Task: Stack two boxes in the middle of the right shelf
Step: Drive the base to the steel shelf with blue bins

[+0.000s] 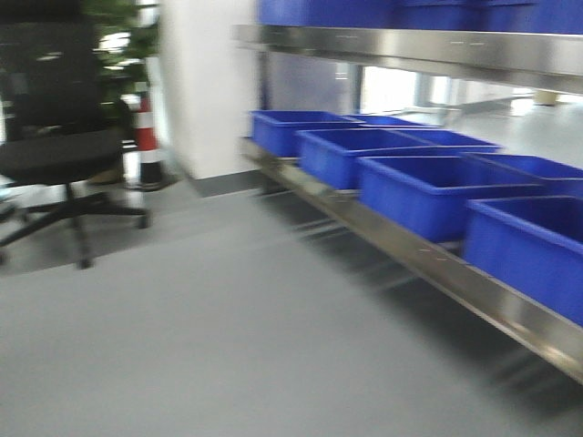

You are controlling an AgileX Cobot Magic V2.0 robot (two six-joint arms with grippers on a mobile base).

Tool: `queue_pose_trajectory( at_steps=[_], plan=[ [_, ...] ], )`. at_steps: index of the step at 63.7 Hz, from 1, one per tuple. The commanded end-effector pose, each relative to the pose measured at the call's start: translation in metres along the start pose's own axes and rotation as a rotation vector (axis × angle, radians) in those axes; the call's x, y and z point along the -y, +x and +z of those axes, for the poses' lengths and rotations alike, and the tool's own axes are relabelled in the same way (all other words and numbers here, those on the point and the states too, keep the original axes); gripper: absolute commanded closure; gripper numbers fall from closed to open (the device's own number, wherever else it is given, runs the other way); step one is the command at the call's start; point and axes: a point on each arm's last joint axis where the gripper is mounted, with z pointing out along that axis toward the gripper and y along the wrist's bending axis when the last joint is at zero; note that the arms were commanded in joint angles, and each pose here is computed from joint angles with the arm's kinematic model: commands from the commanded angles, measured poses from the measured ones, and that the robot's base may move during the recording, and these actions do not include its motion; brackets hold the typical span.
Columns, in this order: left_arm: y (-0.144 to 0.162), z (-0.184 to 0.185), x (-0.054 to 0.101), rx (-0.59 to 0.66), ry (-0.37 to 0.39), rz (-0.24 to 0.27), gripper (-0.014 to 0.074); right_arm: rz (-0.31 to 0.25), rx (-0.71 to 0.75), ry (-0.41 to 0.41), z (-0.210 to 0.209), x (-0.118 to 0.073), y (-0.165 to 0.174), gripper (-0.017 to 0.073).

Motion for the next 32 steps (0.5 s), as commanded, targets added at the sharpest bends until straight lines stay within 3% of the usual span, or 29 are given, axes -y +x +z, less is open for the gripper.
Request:
queue_pose_trajectory(
  at_steps=[1,32],
  plan=[
    [-0.0097,-0.0090,0.0018,0.096,0.009,0.017,0.0705,-0.017,0.065,0.017,-0.0094,0.0008,-0.0067,0.0712],
    [-0.0096,-0.0090,0.0017,0.095,0.007,0.019,0.0705,-0.017,0.065,0.017,-0.0094,0.0008,-0.0067,0.0712]
  ],
)
